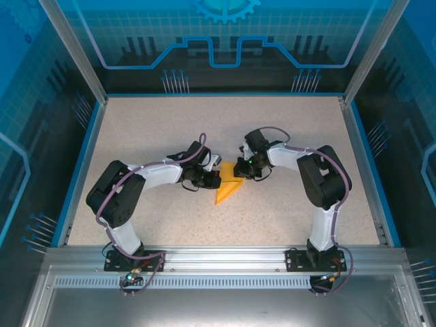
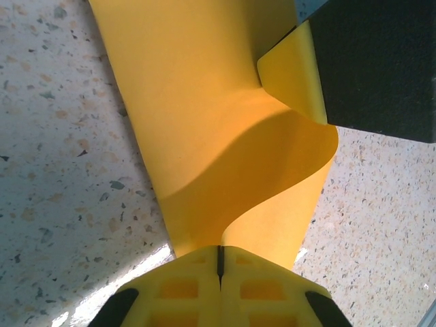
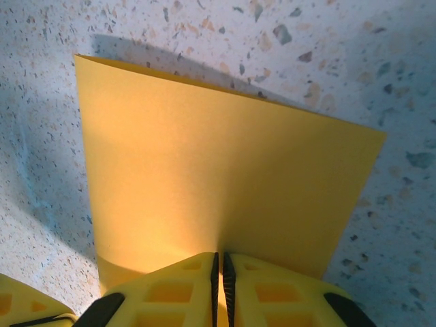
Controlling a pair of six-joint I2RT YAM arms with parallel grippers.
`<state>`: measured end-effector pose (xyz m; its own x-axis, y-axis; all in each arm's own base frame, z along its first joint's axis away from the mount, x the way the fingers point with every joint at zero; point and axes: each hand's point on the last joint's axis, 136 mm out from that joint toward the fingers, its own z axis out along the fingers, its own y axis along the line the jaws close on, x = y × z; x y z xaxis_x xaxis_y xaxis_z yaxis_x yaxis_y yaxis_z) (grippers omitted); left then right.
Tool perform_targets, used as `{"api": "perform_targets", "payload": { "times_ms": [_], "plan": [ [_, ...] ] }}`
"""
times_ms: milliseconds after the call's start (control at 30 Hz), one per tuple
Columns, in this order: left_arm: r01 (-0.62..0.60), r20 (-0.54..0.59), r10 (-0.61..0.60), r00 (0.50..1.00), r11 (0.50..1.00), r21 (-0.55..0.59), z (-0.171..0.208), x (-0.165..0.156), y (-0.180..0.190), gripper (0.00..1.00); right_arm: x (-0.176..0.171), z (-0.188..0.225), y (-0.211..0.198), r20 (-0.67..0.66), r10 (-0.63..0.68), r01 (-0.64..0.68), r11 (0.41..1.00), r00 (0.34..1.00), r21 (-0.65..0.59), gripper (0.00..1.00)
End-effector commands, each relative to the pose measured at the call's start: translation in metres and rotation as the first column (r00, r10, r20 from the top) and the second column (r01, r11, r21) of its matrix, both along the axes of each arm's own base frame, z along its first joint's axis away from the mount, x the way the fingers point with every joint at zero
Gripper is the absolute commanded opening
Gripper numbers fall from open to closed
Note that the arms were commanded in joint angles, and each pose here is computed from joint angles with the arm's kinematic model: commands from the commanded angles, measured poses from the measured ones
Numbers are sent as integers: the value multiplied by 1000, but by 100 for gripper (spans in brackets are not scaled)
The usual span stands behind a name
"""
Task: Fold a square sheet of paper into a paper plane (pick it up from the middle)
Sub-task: Third fold the triangle at the center of the table.
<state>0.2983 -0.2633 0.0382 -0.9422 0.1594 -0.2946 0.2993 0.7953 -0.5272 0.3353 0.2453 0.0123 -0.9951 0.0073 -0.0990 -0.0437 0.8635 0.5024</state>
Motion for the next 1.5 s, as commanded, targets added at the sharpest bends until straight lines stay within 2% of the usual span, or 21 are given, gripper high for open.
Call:
{"api": "perform_targets", "payload": {
  "times_ms": [0, 500, 933, 1467],
  "plan": [
    [27, 21, -26, 999, 1000, -11, 2, 6, -2, 0, -12, -8, -8, -25, -2, 0, 999, 1000, -51, 14],
    [37, 31, -37, 999, 999, 2, -3, 12, -4, 0, -15, -10, -10, -32, -11, 9, 999, 999, -54, 15],
    [32, -3, -32, 999, 999, 38, -23, 9, 3, 0, -16, -13, -10, -37, -14, 12, 998, 999, -54, 15],
    [16, 23, -17, 1000, 999, 40, -15, 13, 5, 0, -17, -15, -11, -38, -16, 14, 998, 999, -56, 15]
  ]
}}
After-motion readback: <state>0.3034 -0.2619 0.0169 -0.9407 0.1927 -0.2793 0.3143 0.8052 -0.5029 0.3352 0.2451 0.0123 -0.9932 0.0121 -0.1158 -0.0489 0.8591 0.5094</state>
